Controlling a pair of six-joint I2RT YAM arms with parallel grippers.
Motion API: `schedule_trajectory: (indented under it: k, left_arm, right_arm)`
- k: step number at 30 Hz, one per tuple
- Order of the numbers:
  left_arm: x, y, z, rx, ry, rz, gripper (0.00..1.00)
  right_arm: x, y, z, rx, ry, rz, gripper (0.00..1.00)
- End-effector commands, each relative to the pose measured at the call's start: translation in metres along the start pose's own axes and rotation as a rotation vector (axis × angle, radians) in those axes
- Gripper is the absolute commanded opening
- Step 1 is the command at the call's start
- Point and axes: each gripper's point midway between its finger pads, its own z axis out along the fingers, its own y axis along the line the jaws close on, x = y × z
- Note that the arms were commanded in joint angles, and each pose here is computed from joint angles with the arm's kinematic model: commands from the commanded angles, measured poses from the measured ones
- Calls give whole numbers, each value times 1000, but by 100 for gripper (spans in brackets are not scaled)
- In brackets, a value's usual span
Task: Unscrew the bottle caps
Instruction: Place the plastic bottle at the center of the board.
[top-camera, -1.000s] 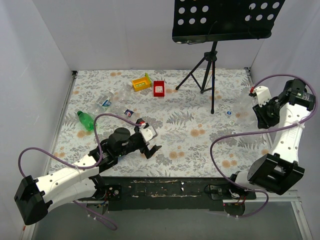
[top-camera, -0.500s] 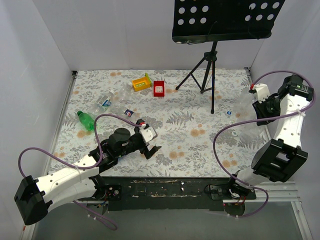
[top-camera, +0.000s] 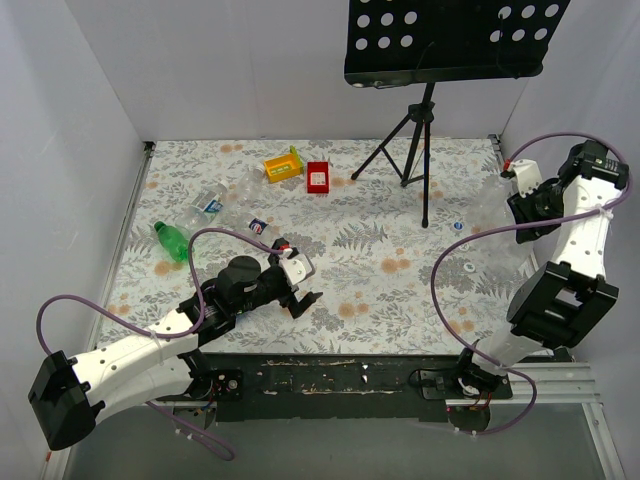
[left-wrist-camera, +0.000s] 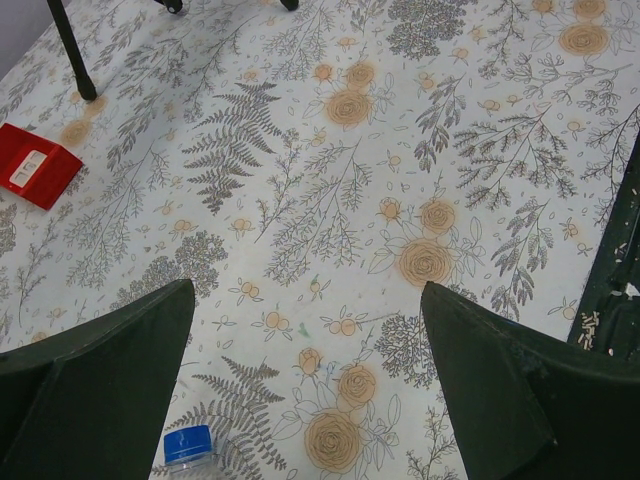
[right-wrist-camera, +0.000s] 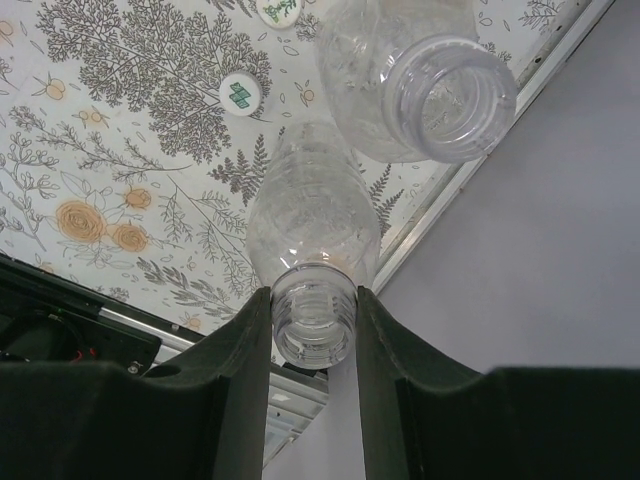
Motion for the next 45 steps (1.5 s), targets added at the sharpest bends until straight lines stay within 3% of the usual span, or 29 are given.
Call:
schedule_trajectory:
  k: [1, 15, 20, 29, 45]
  left_arm:
    - [-3, 2, -2, -8, -22, 16, 98]
    - [-4, 2, -2, -9, -25, 21, 98]
    - [-4, 3, -2, -9, -25, 22, 98]
    - [-4, 2, -3, -6, -26, 23, 98]
    - [-6, 0, -3, 4, -32, 22, 98]
  right_arm:
    - [-9, -9, -5, 17, -27, 6, 38]
    - [-17, -15, -7, 22, -47, 14, 54]
    - [-19, -16, -10, 32, -56, 17, 54]
    - [-23, -15, -18, 51, -75, 10, 67]
    - [-40, -9, -59, 148, -175, -31, 79]
